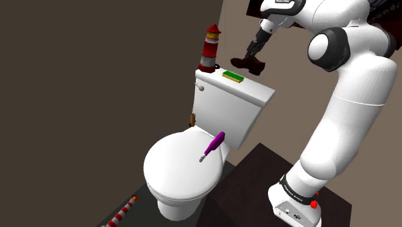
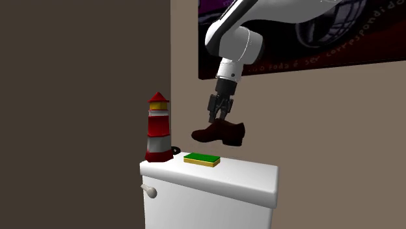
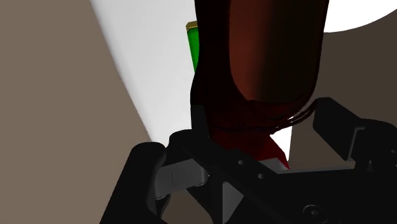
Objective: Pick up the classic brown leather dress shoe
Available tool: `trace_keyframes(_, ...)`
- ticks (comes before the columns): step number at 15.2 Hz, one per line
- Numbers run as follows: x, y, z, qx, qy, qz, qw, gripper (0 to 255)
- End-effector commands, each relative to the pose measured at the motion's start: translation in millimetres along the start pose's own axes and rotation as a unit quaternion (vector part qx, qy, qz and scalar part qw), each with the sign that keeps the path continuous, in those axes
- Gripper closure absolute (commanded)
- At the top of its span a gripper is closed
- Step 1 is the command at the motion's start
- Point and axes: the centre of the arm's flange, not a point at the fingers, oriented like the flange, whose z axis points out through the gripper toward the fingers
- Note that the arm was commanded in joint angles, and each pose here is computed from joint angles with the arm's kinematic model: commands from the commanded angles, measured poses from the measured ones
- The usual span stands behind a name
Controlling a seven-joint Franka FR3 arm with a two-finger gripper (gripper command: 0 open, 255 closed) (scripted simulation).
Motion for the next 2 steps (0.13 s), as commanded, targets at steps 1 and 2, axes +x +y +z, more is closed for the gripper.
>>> trace_keyframes(1,1.7,0.9,-6.2,0.000,0.000,0.000,1.0000,255)
trace_keyframes(2,1.7,0.9,-6.2,0.000,0.000,0.000,1.0000,255)
